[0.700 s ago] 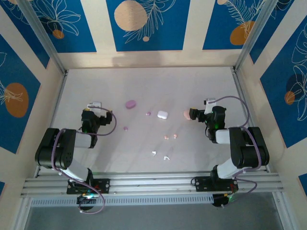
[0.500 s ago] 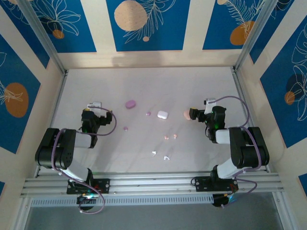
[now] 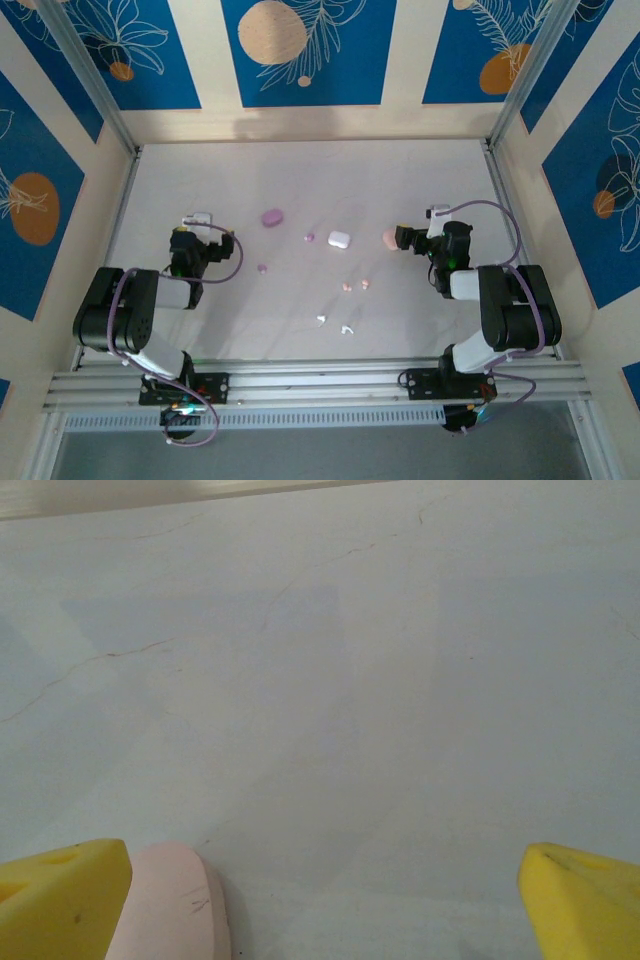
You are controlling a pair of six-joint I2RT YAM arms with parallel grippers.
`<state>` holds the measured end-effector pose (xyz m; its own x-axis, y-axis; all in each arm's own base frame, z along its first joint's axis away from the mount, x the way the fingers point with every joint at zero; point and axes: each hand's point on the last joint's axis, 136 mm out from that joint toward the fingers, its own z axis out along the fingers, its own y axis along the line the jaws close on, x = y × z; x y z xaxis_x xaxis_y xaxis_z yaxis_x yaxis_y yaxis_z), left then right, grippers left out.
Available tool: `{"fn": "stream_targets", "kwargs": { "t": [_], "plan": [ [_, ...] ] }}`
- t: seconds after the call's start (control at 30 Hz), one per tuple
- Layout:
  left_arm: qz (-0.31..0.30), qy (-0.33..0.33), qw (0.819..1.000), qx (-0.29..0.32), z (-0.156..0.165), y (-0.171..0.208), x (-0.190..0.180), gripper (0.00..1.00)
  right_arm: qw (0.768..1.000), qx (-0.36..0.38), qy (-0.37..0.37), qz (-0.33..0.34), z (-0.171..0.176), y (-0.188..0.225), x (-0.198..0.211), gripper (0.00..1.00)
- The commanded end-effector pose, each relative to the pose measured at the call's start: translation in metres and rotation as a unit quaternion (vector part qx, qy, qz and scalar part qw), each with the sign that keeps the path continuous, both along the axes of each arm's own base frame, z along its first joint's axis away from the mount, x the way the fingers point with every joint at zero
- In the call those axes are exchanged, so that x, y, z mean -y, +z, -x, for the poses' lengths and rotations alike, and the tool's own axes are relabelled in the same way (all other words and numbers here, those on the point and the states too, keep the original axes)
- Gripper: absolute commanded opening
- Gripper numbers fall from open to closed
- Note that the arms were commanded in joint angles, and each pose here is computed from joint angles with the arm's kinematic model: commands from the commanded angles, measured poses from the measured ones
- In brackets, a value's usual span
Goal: Insert the wireless bluetooth earbuds into the charging case
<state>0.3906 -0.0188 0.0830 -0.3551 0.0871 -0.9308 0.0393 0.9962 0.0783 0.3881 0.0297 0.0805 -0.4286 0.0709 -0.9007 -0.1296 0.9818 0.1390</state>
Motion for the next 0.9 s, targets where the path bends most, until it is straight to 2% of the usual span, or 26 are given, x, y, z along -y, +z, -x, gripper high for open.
{"fn": "stream_targets", "kwargs": {
  "t": [0.0,0.2,0.33,0.47,0.53,0.6,0.67,0.73,0.87],
  "plan": [
    [-0.001,-0.007,1.0,0.012,-0.006,0.008,0.002,1.0,1.0,0.019,0.003,-0.006,-0.009,0.013,0.0,0.99],
    [0.0,-0.017,0.999,0.027,-0.001,0.012,0.006,1.0,1.0,0.024,0.006,-0.003,-0.008,0.014,-0.001,0.99],
    [0.004,0.007,0.998,0.058,0.008,0.025,-0.003,1.0,0.999,0.036,0.017,0.013,-0.004,0.019,-0.009,1.0],
    [0.006,0.022,0.998,0.059,0.016,0.041,-0.008,1.0,0.999,0.042,0.015,0.017,-0.002,0.026,-0.01,1.0],
    [0.01,0.048,0.997,0.053,0.02,0.049,-0.016,1.0,0.999,0.032,-0.012,0.018,0.0,0.034,-0.002,1.0],
    [0.019,0.074,0.995,0.058,0.024,0.062,-0.024,1.0,0.997,-0.018,-0.08,0.001,0.004,0.042,0.017,0.99],
    [0.049,0.103,0.991,0.067,0.028,0.075,-0.031,1.0,0.986,-0.067,-0.152,-0.025,0.009,0.047,0.037,0.99],
    [0.096,0.134,0.984,0.069,0.031,0.086,-0.036,1.0,0.973,-0.125,-0.182,-0.07,0.015,0.049,0.041,0.99],
    [0.217,0.185,0.958,0.03,0.036,0.091,-0.037,1.0,0.958,-0.204,-0.117,-0.162,0.019,0.052,0.011,0.99]
  ]
}}
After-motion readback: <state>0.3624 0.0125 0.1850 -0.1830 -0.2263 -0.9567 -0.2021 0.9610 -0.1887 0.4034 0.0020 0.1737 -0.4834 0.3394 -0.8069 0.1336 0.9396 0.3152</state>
